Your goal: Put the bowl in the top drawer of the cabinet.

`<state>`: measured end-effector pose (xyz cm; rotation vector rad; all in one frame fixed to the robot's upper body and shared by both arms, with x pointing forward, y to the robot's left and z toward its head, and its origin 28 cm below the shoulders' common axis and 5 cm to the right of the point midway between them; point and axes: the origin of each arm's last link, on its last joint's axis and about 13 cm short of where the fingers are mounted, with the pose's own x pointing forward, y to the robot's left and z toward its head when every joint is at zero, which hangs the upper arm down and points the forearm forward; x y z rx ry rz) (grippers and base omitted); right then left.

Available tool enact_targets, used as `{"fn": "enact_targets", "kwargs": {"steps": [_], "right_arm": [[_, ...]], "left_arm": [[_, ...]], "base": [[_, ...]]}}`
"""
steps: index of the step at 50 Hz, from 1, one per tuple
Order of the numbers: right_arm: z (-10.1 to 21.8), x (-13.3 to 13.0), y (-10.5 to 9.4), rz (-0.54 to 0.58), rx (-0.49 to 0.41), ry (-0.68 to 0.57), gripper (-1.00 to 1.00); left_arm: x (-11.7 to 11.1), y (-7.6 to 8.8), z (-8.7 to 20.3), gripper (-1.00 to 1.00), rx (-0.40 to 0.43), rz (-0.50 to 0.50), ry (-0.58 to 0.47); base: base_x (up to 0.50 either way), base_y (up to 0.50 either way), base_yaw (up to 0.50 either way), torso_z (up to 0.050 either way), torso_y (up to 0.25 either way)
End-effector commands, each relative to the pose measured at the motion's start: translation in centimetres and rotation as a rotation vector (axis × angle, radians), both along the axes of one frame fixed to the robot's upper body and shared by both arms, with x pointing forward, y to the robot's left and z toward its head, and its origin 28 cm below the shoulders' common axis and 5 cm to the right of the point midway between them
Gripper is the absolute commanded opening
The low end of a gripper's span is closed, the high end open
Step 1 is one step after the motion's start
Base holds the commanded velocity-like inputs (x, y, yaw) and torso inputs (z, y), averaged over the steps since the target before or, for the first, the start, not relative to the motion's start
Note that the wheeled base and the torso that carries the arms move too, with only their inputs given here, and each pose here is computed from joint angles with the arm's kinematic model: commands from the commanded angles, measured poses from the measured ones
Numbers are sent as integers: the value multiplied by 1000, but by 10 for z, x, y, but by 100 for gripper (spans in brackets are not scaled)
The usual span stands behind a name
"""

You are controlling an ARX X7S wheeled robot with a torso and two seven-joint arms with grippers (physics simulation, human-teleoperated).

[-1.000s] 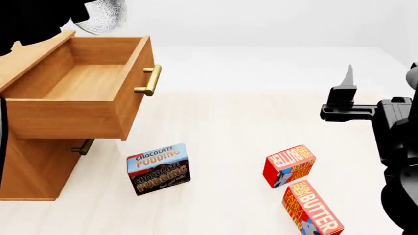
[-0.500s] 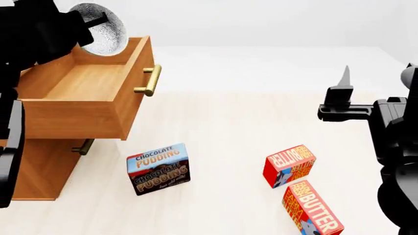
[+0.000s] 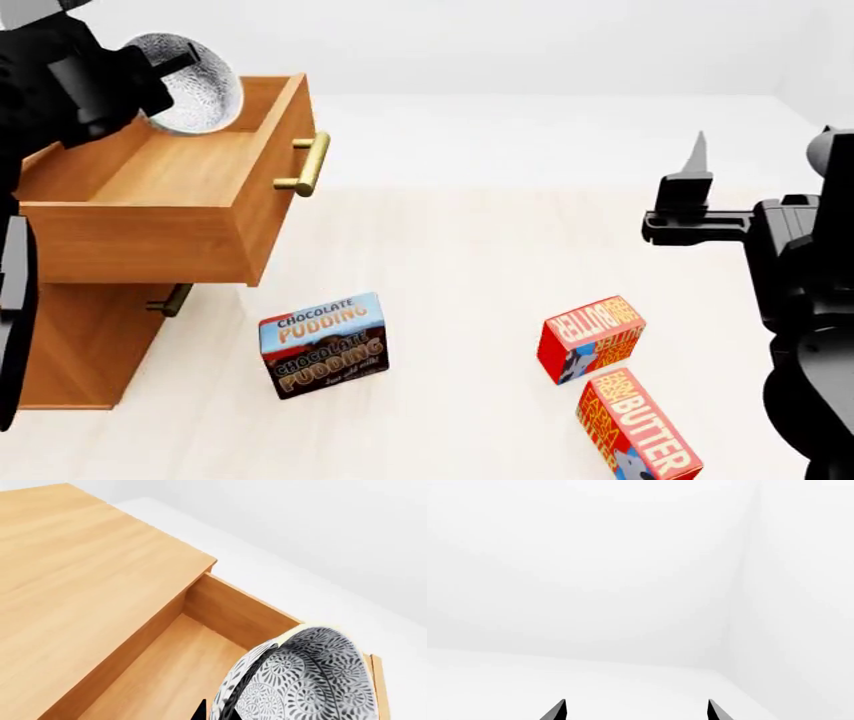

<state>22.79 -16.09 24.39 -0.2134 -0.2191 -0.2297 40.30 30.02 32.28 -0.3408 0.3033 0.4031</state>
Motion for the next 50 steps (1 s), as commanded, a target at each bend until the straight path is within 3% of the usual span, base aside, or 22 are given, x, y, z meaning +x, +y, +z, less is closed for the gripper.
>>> {"fn": "enact_targets", "kwargs": {"steps": [1,50], "right_arm": [[0,1,1,3,-1,2,100],[-4,3,2,5,2,10,100]], "left_arm": [[-4,4,-5,-100,-1,8,12],[9,6,-37,-100,16,21,66]], "base": [[0,0,0,0,0],[0,0,0,0,0]]}}
